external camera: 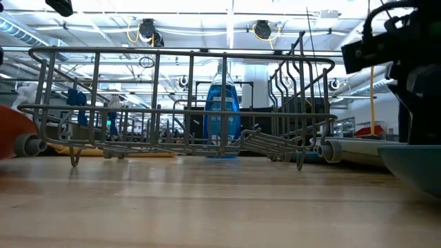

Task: Sort dishes
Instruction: Put the light blue plate in the dish rack

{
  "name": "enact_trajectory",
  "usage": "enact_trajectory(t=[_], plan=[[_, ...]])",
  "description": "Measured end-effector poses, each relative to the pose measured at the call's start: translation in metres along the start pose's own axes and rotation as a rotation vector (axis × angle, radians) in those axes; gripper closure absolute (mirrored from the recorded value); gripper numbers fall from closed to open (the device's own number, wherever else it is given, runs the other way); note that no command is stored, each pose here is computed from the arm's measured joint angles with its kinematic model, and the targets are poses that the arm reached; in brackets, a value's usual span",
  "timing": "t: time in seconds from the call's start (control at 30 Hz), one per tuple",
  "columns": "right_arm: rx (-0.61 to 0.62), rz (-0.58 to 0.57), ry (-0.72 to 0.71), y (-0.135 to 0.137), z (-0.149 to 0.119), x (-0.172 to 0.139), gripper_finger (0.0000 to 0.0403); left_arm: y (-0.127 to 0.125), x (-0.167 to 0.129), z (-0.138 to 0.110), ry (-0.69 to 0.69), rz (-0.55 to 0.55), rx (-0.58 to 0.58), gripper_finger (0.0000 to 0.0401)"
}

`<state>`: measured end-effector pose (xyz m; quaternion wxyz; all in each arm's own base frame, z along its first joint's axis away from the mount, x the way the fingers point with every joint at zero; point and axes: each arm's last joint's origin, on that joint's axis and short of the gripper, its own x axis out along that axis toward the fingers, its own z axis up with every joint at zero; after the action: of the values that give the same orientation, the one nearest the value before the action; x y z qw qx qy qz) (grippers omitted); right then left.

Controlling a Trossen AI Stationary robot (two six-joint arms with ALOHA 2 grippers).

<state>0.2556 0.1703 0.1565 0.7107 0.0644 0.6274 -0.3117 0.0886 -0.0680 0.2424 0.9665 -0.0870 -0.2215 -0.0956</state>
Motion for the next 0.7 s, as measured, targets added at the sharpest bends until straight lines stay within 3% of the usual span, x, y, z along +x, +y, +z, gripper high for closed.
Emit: enact_trajectory(t=[0.37, 0.53, 0.7], plan=[[0.055, -0.028, 0.001, -0.006, -0.009, 0.020, 0.0166, 0.000, 0.000, 0.000, 0.000, 0.000, 0.001, 0.0264], [0.058, -0.050, 0.002, -0.008, -0.011, 0.023, 0.0223, 0.000, 0.000, 0.000, 0.000, 0.000, 0.001, 0.0264], [0.039, -0.057, -0.012, -0.009, -0.011, 0.023, 0.0319, 0.000, 0.000, 0.000, 0.000, 0.000, 0.001, 0.0264]])
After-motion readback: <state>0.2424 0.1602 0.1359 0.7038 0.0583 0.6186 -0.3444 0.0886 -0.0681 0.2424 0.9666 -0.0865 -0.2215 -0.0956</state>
